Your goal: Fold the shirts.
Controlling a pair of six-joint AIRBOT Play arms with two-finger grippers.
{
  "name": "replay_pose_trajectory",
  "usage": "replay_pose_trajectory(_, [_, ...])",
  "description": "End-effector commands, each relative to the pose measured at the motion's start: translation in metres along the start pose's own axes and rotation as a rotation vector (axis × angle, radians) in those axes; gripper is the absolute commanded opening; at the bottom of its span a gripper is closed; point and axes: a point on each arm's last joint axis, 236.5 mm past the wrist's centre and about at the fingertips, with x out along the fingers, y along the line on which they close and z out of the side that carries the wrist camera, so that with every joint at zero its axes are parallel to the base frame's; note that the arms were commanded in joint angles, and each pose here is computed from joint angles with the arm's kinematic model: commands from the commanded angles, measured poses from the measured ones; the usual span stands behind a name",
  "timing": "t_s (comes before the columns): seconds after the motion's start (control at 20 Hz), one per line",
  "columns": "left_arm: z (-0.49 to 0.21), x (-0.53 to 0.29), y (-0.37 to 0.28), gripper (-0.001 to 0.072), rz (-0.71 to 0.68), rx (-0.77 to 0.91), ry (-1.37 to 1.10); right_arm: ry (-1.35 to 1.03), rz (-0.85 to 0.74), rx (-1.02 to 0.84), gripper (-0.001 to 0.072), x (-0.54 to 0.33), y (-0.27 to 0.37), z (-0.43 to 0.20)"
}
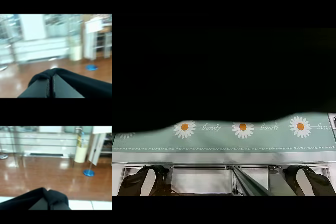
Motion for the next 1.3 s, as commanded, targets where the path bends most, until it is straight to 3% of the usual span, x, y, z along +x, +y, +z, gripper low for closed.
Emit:
replay_pose_trajectory(0.0, [-0.016, -0.029, 0.039, 0.0025, 0.165, 0.008, 0.059, 0.110, -0.022, 0.047, 0.0017, 0.001, -0.005, -0.040])
replay_pose_trajectory(0.15, [-0.073, 0.001, 0.064, 0.0025, 0.230, -0.113, 0.237, 0.248, 0.067, 0.118, 0.0017, 0.042, 0.000, -0.087])
replay_pose_trajectory(0.55, [-0.318, 0.145, 0.063, 0.0025, 0.059, -0.381, 0.800, 0.669, 0.316, 0.280, 0.0017, 0.178, 0.020, -0.248])
replay_pose_trajectory(0.95, [-0.495, 0.254, 0.097, 0.0025, 0.121, -0.573, 1.025, 0.930, 0.242, 0.471, 0.0017, 0.339, -0.006, -0.405])
replay_pose_trajectory(1.25, [-0.578, 0.274, 0.063, 0.0025, 0.116, -0.781, 1.181, 1.046, 0.239, 0.561, 0.0017, 0.382, -0.008, -0.458])
